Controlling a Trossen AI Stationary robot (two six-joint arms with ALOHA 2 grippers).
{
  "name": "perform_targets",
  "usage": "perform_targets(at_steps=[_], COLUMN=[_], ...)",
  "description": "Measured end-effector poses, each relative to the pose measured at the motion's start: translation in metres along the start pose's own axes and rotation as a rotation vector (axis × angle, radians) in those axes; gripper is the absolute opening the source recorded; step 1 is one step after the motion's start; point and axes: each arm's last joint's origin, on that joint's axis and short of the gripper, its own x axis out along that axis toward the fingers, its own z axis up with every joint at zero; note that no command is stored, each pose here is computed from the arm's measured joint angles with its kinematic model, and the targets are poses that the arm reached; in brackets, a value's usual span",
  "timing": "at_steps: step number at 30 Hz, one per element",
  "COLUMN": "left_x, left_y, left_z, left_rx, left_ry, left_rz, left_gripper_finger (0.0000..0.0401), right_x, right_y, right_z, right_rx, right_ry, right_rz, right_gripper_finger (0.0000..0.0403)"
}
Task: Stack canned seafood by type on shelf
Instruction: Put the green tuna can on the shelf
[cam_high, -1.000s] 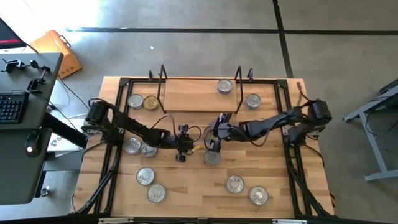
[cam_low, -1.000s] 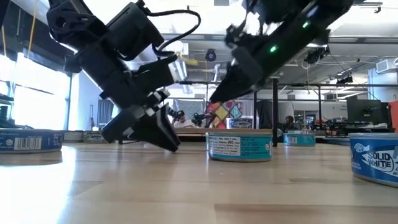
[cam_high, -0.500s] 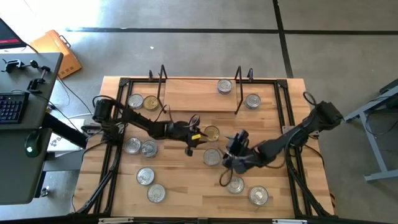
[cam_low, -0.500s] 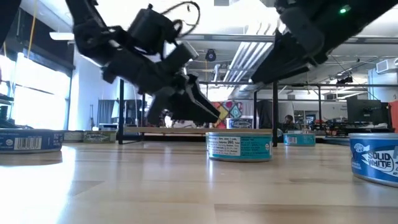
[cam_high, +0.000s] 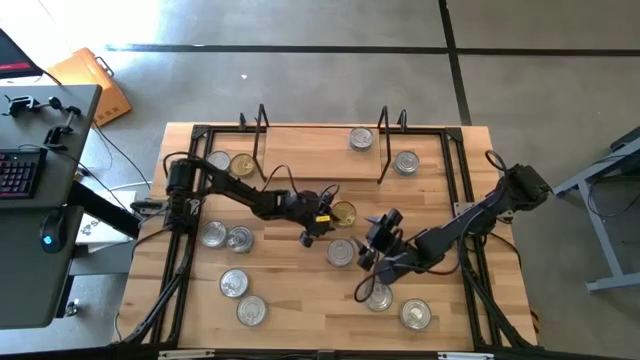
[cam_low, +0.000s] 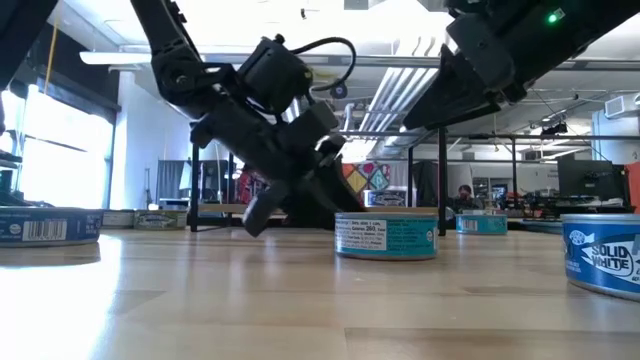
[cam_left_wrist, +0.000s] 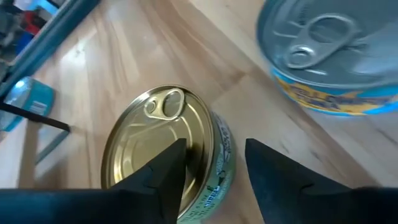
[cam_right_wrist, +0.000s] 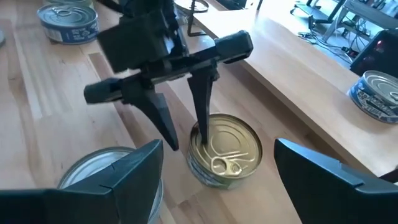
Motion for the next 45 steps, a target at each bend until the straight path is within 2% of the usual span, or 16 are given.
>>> perform_targets(at_steps=[3,8,10,14,19,25,32,35,38,42,45], left_x=[0.002,0.002,0.002,-0.004,-0.024,-0.054,-0.081,-0.092,-0.101,-0.110,-0.111], left_y=[-0.001,-0.008,-0.011,-0.020,-0.025,-0.022,-0.015,-0.008,0.012,0.051,0.079], left_z=[-0.002,-0.001,0.003,0.014,0.030,0.046,0.057,0.061,0.056,0.032,0.004], left_rx=[0.000,-0.039,-0.045,-0.008,0.042,0.036,0.025,0.037,0.012,-0.029,-0.049], left_ry=[0.014,0.074,0.096,0.139,0.222,0.230,0.210,0.200,0.190,0.190,0.158], left_rz=[0.001,0.020,0.049,0.087,0.116,0.082,0.167,0.223,0.257,0.299,0.277], left_gripper_finger=[0.0112,0.0026,0.0009,0.0007,0.0001,0.0000,0.0000,0.0000,0.0000,0.0000,0.0000], right_x=[0.001,0.001,0.001,0.001,0.001,0.000,0.005,0.011,0.014,0.017,0.019], right_y=[0.000,-0.001,-0.001,-0.001,-0.001,0.000,0.003,0.005,0.008,0.011,0.012], right_z=[0.000,0.000,0.000,0.000,0.000,0.000,-0.007,-0.012,-0.016,-0.020,-0.021], right_rx=[0.002,0.002,0.002,0.010,0.062,0.097,0.073,0.064,0.066,0.081,0.083], right_ry=[0.000,0.001,0.001,0.001,0.002,0.002,0.012,0.020,0.024,0.023,0.018], right_rz=[-0.003,-0.003,-0.003,-0.003,-0.004,-0.002,-0.021,-0.033,-0.037,-0.046,-0.049], right_gripper_finger=[0.0298,0.0298,0.0298,0.0298,0.0298,0.0298,0.0298,0.0298,0.0298,0.0298,0.0298])
